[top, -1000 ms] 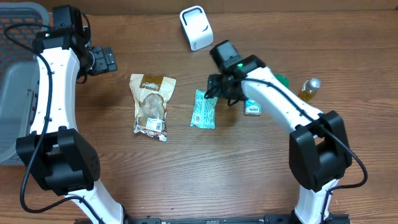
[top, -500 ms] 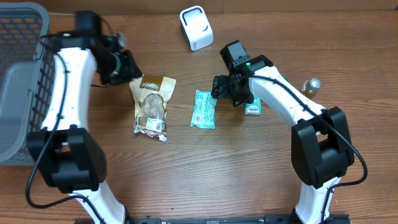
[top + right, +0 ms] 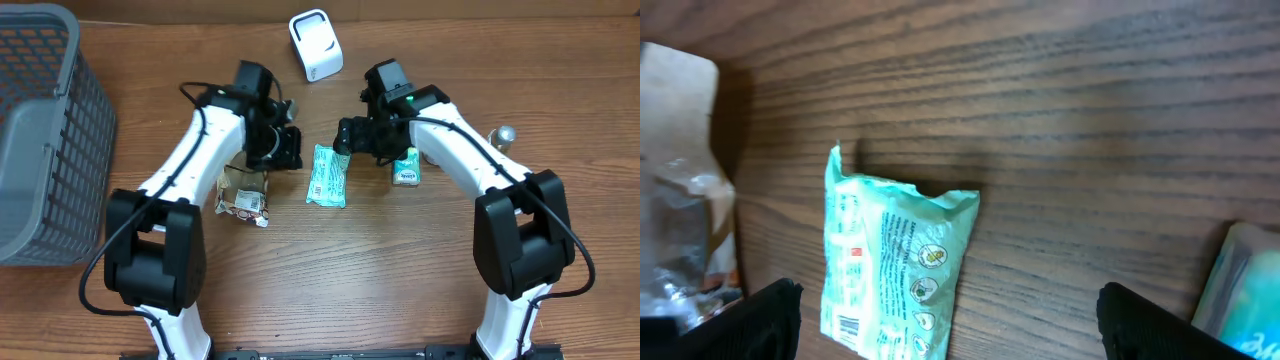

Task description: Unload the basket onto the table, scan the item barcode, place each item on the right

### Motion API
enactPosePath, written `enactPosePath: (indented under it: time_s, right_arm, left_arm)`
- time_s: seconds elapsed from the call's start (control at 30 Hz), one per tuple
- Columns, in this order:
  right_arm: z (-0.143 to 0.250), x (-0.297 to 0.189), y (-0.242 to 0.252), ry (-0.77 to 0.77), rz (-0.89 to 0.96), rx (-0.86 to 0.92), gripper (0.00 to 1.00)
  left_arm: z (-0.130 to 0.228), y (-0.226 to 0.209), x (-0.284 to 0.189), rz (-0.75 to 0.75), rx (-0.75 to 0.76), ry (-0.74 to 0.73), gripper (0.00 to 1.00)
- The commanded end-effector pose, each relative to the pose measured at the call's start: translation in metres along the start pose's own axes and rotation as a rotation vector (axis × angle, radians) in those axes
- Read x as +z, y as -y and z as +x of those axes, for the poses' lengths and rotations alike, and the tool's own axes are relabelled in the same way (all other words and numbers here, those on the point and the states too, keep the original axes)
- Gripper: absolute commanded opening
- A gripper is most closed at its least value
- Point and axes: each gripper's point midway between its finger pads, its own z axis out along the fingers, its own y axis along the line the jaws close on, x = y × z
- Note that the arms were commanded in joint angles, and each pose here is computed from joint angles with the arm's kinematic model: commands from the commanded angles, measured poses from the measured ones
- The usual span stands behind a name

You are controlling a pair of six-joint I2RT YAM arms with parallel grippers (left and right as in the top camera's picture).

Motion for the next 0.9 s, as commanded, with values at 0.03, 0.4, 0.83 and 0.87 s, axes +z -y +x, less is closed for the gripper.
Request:
enactPosePath:
  time_s: [0.03,0.4,0.83,0.87]
  right_arm:
    - [-0.001,-0.004,-0.006,-0.029,-0.133,-0.044,0.91]
    - [0.003,0.021,0.006,-0.068,-0.126,-0.055,0.93]
    - [0.009,0.045,0.003,-0.113,-0.184,-0.054,0.93]
    - [0.009,0.045,0.003,-0.114,-0.185,-0.054,0.93]
  left_arm:
    - [0.009,0.012,0.020,0.017,-0.003,-0.013,0.07]
    - [0.015,0.005,0.044,-0.032,-0.096,0.017,0.05]
    - [0.025,-0.006,0.058,-0.065,-0.115,0.016,0.04]
    - [0.024,-0.005,0.058,-0.064,-0.117,0.019,0.04]
